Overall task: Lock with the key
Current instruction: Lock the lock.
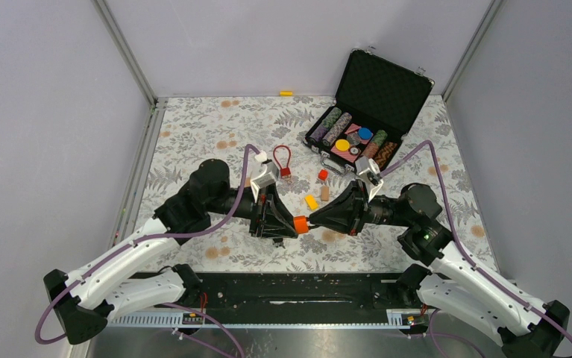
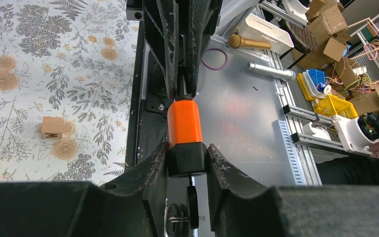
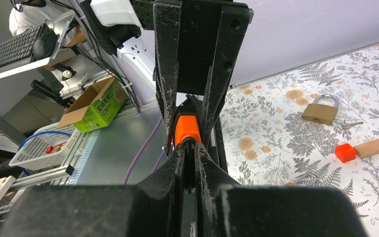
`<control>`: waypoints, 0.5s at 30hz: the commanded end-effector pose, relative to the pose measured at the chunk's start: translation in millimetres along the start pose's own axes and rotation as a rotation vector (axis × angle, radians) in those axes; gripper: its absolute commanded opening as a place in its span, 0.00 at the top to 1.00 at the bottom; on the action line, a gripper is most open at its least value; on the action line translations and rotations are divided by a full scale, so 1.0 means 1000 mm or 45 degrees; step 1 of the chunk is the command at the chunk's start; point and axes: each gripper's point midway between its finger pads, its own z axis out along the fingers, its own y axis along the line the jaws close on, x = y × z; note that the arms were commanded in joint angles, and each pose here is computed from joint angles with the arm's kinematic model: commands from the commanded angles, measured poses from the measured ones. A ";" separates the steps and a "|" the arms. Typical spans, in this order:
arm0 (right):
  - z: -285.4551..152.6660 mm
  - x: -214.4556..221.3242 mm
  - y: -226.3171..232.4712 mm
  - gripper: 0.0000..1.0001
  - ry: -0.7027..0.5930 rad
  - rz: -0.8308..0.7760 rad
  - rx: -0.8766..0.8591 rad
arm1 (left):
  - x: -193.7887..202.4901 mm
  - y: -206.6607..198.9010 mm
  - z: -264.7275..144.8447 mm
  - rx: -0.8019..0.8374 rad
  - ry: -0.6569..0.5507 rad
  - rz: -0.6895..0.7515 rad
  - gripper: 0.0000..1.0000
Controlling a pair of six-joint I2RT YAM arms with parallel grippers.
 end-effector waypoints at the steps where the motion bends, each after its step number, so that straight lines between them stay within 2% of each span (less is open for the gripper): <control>1: 0.013 0.000 0.000 1.00 -0.029 -0.053 0.004 | -0.047 -0.002 0.008 0.009 -0.185 0.168 1.00; 11: 0.030 0.011 0.012 1.00 -0.021 0.018 -0.079 | -0.083 0.018 0.001 -0.188 -0.399 0.125 1.00; 15: 0.025 0.004 0.009 1.00 -0.023 0.005 0.001 | -0.080 0.022 -0.003 -0.222 -0.361 0.123 1.00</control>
